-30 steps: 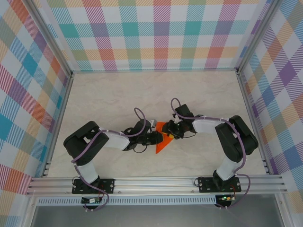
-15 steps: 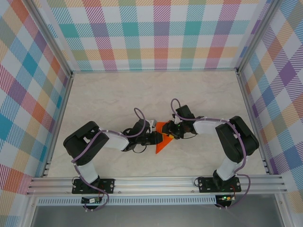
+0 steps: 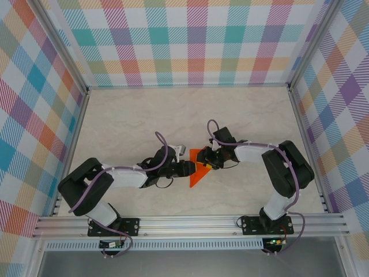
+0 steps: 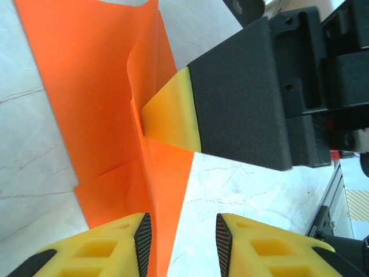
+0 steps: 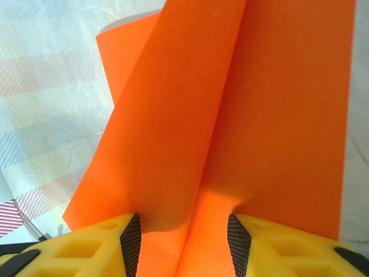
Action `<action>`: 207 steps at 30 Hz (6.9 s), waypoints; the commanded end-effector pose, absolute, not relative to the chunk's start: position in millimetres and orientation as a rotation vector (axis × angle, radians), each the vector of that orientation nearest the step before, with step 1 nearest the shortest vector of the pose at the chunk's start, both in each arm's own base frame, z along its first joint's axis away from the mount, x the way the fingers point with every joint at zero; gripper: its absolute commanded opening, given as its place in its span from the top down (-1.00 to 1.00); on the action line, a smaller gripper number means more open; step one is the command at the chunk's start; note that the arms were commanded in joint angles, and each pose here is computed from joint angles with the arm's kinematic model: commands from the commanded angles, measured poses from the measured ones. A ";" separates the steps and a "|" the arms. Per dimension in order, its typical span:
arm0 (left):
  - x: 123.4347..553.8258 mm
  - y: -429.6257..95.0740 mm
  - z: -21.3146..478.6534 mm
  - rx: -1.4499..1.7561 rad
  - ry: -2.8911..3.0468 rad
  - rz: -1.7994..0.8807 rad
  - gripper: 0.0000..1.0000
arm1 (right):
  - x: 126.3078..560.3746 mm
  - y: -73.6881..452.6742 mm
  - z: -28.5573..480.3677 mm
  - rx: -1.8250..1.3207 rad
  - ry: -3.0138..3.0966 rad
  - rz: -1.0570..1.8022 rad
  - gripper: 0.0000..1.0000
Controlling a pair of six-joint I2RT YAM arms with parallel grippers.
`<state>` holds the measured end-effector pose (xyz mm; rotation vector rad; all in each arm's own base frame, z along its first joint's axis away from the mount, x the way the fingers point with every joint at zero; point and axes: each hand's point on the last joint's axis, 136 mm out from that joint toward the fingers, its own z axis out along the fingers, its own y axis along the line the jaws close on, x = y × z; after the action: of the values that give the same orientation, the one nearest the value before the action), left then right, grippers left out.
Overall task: Fold a paper plane with a square sheet of paper (pick it up from the middle)
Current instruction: Fourth fold the wing at the center of the table.
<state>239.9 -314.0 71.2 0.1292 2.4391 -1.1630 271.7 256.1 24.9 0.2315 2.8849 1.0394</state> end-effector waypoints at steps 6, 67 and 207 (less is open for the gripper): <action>244.3 -310.8 84.7 0.076 2.418 -1.203 0.44 | 264.8 239.9 -1.3 0.285 2.976 0.888 0.03; 258.6 -317.0 70.4 0.024 2.497 -1.124 0.69 | 253.1 211.6 -40.1 0.374 3.135 0.526 0.11; 231.9 -309.8 2.9 0.085 2.800 -0.955 0.99 | 249.8 212.0 -32.7 0.288 3.209 0.276 0.07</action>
<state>244.2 -320.3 21.4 0.0515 2.6990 -1.0418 273.1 256.6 12.1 0.2764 3.1206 0.6427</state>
